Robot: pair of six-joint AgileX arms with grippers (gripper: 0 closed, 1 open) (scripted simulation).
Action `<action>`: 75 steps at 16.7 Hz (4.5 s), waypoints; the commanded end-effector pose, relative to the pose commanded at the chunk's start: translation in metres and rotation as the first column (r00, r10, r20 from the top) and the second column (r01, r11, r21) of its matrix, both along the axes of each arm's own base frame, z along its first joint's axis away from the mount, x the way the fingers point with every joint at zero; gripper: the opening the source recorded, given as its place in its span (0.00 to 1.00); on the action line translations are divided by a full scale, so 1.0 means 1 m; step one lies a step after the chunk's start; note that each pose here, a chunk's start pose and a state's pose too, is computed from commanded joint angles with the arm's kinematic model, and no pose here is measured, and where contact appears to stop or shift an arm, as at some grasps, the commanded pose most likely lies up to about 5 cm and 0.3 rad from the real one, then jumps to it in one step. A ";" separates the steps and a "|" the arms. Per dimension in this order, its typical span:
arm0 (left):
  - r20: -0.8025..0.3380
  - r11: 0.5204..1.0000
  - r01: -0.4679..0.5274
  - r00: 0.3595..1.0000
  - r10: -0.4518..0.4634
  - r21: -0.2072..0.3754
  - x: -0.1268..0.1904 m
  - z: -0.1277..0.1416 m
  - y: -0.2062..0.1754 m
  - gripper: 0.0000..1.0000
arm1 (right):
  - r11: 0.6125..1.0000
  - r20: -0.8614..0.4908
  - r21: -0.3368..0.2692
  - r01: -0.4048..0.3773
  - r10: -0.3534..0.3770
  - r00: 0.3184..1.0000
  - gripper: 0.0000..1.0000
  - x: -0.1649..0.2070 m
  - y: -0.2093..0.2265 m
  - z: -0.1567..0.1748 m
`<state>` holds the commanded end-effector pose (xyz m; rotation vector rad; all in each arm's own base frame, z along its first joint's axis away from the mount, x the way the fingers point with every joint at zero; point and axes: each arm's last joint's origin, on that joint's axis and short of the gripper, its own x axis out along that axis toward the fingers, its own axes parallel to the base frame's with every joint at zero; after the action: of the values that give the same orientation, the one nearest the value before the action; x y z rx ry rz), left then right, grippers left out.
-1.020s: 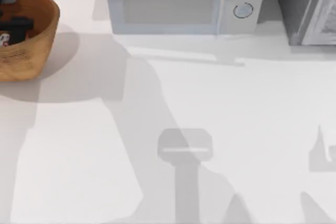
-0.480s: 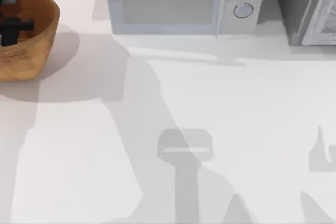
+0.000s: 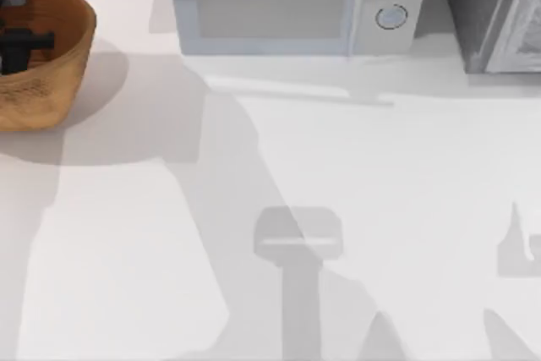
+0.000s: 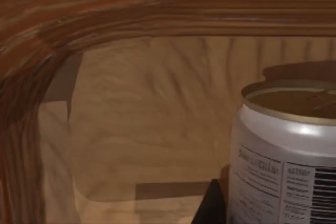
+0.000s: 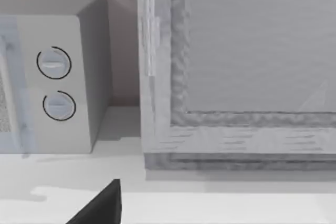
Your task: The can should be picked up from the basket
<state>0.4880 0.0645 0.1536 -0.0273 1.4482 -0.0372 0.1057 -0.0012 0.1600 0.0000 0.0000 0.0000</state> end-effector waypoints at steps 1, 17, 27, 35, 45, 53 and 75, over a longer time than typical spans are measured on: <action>0.009 1.000 -0.001 1.000 0.001 0.001 -0.001 0.003 0.000 0.00 | 1.000 0.000 0.000 0.000 0.000 1.000 1.00 0.000 0.000 0.000; 0.688 0.998 -0.034 0.726 -0.007 0.046 -0.259 0.146 -0.051 0.00 | 1.000 0.000 0.000 0.000 0.000 1.000 1.00 0.000 0.000 0.000; 0.974 0.999 -0.044 0.226 0.004 0.007 -0.380 0.027 -0.065 0.00 | 1.000 0.000 0.000 0.000 0.000 1.000 1.00 0.000 0.000 0.000; 0.992 0.999 -0.042 0.122 0.009 -0.004 -0.382 0.006 -0.066 0.00 | 1.000 0.000 0.000 0.000 0.000 1.000 1.00 0.000 0.000 0.000; 0.993 0.996 0.092 0.121 -0.017 0.006 -0.363 0.042 -0.072 0.00 | 1.000 0.000 0.000 0.000 0.000 1.000 1.00 0.000 0.000 0.000; 0.992 0.910 0.415 0.106 -0.067 0.017 -0.277 0.080 -0.093 0.00 | 1.000 0.000 0.000 0.000 0.000 1.000 1.00 0.000 0.000 0.000; 0.992 0.123 0.992 0.017 -0.126 -0.002 -0.094 -0.113 -0.165 0.00 | 1.000 0.000 0.000 0.000 0.000 1.000 1.00 0.000 0.000 0.000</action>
<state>0.3942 -0.1002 0.0404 0.0058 0.0030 -1.4894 0.1057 -0.0012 0.1600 0.0000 0.0000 0.0000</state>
